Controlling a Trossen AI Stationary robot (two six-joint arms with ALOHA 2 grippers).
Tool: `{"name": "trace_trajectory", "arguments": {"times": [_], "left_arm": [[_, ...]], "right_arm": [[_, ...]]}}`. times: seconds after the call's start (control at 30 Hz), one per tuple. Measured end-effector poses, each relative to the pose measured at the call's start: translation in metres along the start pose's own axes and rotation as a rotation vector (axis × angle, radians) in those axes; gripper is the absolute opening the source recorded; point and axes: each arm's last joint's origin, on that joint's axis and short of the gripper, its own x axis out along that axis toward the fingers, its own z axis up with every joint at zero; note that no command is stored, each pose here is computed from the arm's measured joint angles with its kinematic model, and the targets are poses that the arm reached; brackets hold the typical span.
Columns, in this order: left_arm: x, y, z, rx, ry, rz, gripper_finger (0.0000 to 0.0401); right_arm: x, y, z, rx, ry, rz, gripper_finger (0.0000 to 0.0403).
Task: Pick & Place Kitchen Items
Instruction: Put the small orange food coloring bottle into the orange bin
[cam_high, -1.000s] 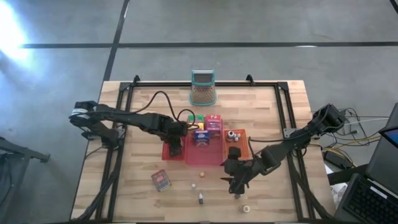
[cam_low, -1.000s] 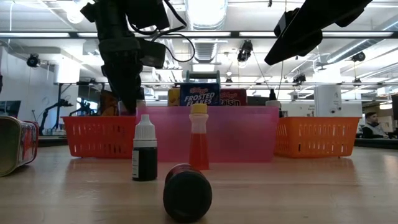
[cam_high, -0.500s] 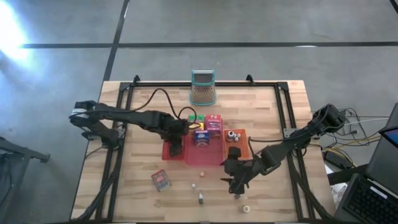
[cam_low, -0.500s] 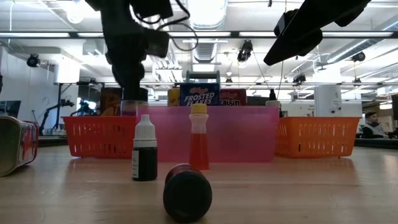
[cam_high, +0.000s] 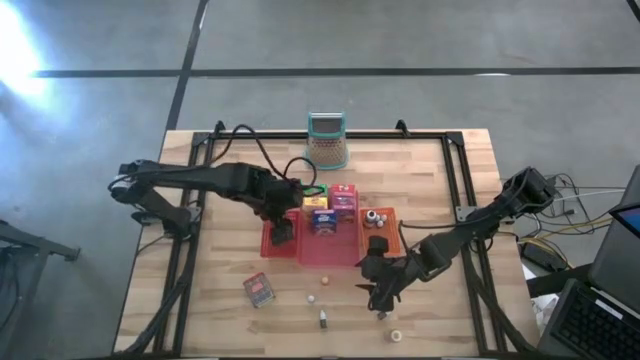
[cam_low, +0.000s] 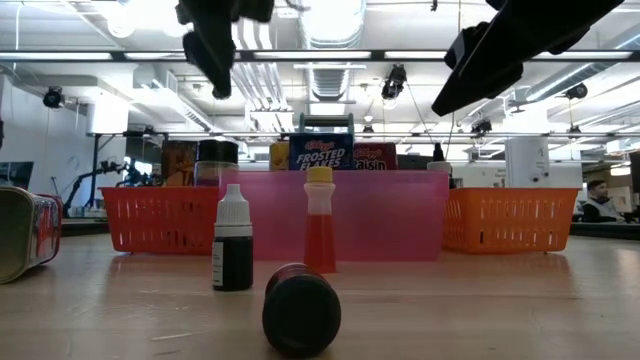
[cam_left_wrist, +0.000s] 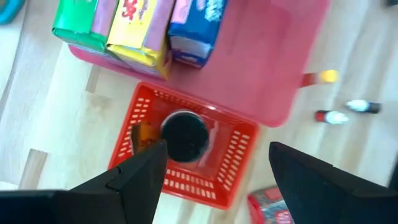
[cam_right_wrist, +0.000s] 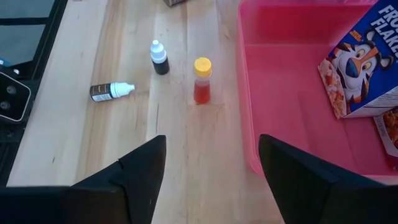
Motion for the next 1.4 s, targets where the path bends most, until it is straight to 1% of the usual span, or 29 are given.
{"name": "trace_trajectory", "arguments": {"times": [0.2,0.37,0.5,0.77,1.0,1.2,1.4], "left_arm": [[-0.023,-0.016,-0.009,0.008,-0.061,-0.029,0.0287],[-0.037,-0.029,-0.025,0.002,-0.117,-0.002,0.0287],[-0.043,-0.045,-0.038,0.003,-0.164,0.023,0.0287],[-0.047,-0.084,-0.071,0.052,-0.183,-0.001,0.0287],[-0.055,-0.114,-0.107,0.081,-0.275,0.008,0.0287],[-0.060,-0.131,-0.134,0.068,-0.348,0.001,0.0287],[-0.058,-0.141,-0.152,0.065,-0.385,0.002,0.0287]], "right_arm": [[0.000,0.000,0.000,0.001,0.000,0.000,0.0234],[0.000,0.000,0.000,0.001,-0.002,0.001,0.0228],[0.000,0.000,0.000,0.002,-0.004,0.002,0.0226],[0.000,0.000,0.001,0.004,-0.008,0.004,0.0248],[0.000,0.000,0.001,0.005,-0.009,0.004,0.0268],[0.000,0.000,0.001,0.005,-0.009,0.004,0.0281],[0.000,0.000,0.002,0.006,-0.012,0.006,0.0293]]}}
